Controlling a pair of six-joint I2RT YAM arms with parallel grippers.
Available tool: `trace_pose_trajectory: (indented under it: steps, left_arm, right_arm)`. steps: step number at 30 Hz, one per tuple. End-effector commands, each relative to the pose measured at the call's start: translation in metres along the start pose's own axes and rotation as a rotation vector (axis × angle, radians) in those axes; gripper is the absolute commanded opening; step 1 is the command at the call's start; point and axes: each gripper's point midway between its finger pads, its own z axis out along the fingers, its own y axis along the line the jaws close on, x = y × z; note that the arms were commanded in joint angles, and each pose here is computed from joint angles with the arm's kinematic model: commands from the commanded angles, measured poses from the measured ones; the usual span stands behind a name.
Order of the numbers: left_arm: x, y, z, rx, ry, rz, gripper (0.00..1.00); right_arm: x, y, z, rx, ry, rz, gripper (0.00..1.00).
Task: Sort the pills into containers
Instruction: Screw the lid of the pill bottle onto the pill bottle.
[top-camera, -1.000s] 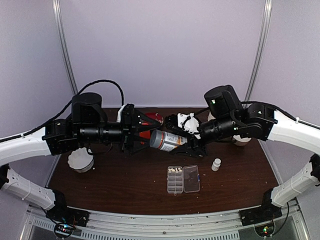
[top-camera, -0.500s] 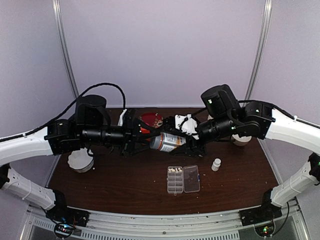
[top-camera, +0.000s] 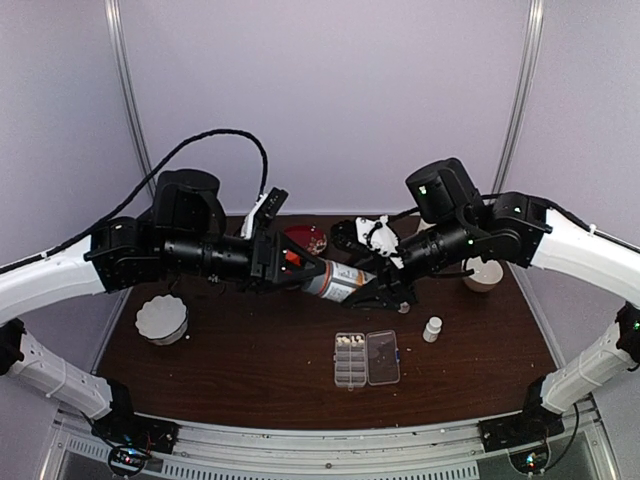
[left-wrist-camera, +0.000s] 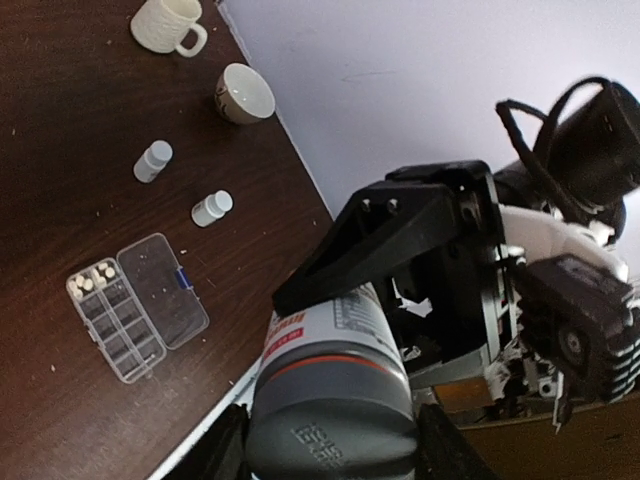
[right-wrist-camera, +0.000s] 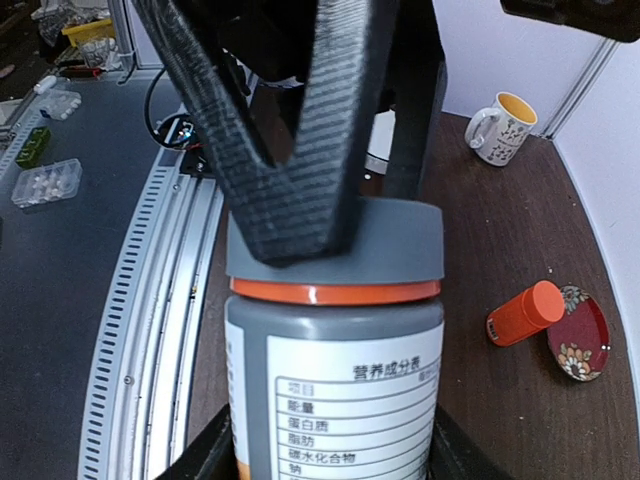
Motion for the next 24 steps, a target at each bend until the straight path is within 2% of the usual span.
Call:
trace_pose_trajectory:
  steps: [1, 3, 7, 9, 12, 18, 21, 24]
  left_arm:
    - [-0.010, -0.036, 0.003, 0.152, -0.051, 0.443, 0.06]
    - [-0.005, -0.045, 0.003, 0.225, -0.069, 0.615, 0.00]
    - [0.007, -0.063, -0.002, 0.354, -0.096, 0.955, 0.00]
    - [0.014, -0.060, 0.000, 0.347, -0.064, 1.171, 0.00]
    - [0.012, -0.055, 0.005, 0.310, -0.031, 1.375, 0.00]
    - [0.028, -0.060, 0.000, 0.424, -0.070, 1.819, 0.00]
    - [0.044, -0.051, -0.005, 0.481, -0.048, 2.088, 0.00]
    - [0.045, -0.041, -0.006, 0.447, -0.061, 2.302, 0.00]
  right_arm:
    - [-0.027, 0.029, -0.007, -0.185, -0.130, 0.028, 0.00]
    - [-0.033, 0.033, -0.012, -0.222, -0.162, 0.039, 0.00]
    - [-0.040, 0.041, -0.020, -0.286, -0.197, 0.064, 0.00]
    - [-0.040, 0.044, -0.023, -0.316, -0.205, 0.077, 0.00]
    - [-0.040, 0.046, -0.025, -0.340, -0.216, 0.097, 0.00]
    - [-0.037, 0.044, -0.026, -0.346, -0.211, 0.140, 0.00]
    - [-0.035, 0.041, -0.025, -0.344, -0.207, 0.159, 0.00]
    - [-0.033, 0.041, -0.023, -0.353, -0.201, 0.176, 0.00]
